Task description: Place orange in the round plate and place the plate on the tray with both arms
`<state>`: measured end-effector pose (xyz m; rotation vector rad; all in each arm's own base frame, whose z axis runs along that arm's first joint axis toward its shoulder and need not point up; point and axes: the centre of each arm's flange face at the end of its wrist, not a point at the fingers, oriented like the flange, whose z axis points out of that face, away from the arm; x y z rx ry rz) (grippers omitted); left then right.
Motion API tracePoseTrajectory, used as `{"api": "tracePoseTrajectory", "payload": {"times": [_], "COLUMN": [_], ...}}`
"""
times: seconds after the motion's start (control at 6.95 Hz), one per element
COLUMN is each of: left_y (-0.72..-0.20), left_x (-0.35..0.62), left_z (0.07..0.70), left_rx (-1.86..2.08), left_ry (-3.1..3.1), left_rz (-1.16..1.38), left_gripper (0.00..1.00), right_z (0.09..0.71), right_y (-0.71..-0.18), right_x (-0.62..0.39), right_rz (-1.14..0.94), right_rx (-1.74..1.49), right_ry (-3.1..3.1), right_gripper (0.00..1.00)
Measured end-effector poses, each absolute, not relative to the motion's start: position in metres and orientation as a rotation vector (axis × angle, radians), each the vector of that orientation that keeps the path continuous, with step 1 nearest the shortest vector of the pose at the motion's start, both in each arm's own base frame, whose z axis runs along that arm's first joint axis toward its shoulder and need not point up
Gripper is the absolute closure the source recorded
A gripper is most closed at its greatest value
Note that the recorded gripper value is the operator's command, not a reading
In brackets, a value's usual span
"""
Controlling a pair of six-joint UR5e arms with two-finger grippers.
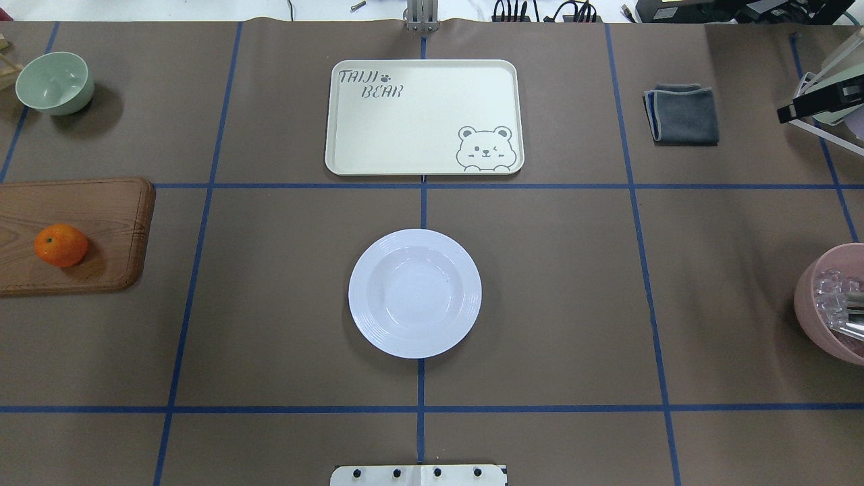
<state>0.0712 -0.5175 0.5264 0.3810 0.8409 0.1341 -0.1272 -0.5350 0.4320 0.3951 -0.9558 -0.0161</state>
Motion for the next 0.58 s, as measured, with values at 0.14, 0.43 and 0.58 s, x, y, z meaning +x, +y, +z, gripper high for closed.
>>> {"api": "tracePoseTrajectory", "payload": {"times": [0.14, 0.43, 0.58], "left_y": [-0.507, -0.492, -0.486], "left_x": [0.105, 0.148, 0.163], "left_z": [0.534, 0.556, 0.563], "left_rx": [0.343, 0.307, 0.305], "left_ry": [0.888, 0.907, 0.890], "left_rz": [0.093, 0.100, 0.116], "left_gripper": [0.01, 0.01, 0.01], "right_z": [0.416, 0.399, 0.398], "right_y": [-0.524, -0.505, -0.500], "right_x": [-0.158, -0.205, -0.216], "right_rz": [0.065, 0.146, 0.153], "right_rx": [0.369, 0.337, 0.337], "right_ry": [-0.983, -0.996, -0.991], "right_gripper": [0.00, 0.00, 0.00]}}
